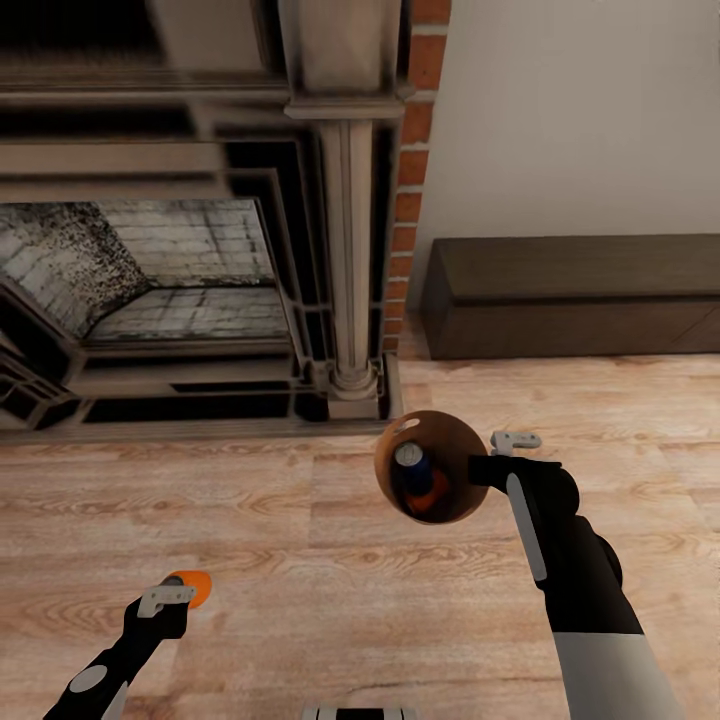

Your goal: Put the three can of soda from the living room inside the tash can in the kitchen.

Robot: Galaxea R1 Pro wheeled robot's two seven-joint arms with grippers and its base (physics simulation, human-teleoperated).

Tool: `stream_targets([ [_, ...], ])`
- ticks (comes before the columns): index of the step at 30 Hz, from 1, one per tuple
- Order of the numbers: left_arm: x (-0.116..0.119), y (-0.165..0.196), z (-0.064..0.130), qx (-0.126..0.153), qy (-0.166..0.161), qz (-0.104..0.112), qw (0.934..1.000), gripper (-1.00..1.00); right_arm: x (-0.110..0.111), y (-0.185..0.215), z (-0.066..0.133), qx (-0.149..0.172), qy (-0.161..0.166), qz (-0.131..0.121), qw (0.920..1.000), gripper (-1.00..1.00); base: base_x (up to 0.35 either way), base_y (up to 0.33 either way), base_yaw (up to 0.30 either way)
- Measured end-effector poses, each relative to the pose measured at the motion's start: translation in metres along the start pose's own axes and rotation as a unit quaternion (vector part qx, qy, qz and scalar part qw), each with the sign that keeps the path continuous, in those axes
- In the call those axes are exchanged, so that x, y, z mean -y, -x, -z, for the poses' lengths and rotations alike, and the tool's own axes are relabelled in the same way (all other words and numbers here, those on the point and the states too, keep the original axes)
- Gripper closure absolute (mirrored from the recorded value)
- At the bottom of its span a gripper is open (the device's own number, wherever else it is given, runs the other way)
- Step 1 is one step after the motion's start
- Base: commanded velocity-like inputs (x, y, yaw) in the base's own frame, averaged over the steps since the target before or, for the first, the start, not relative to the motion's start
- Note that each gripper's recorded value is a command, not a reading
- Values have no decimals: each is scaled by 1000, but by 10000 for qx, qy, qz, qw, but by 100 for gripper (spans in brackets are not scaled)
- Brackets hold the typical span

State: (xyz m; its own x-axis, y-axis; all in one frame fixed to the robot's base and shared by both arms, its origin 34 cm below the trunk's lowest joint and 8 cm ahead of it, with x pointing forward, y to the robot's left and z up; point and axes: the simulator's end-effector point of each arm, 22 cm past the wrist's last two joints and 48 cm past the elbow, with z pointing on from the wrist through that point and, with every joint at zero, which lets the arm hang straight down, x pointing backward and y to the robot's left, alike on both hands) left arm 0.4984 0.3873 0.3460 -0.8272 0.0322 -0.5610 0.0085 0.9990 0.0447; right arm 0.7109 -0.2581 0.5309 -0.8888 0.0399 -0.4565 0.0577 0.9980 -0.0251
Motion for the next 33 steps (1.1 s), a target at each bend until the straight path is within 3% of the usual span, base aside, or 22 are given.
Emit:
stream_targets([
  [33,-3,42,48,1,-3,2,10000,100,1,35,52,-6,-2,1,10000,100,0,0,0],
])
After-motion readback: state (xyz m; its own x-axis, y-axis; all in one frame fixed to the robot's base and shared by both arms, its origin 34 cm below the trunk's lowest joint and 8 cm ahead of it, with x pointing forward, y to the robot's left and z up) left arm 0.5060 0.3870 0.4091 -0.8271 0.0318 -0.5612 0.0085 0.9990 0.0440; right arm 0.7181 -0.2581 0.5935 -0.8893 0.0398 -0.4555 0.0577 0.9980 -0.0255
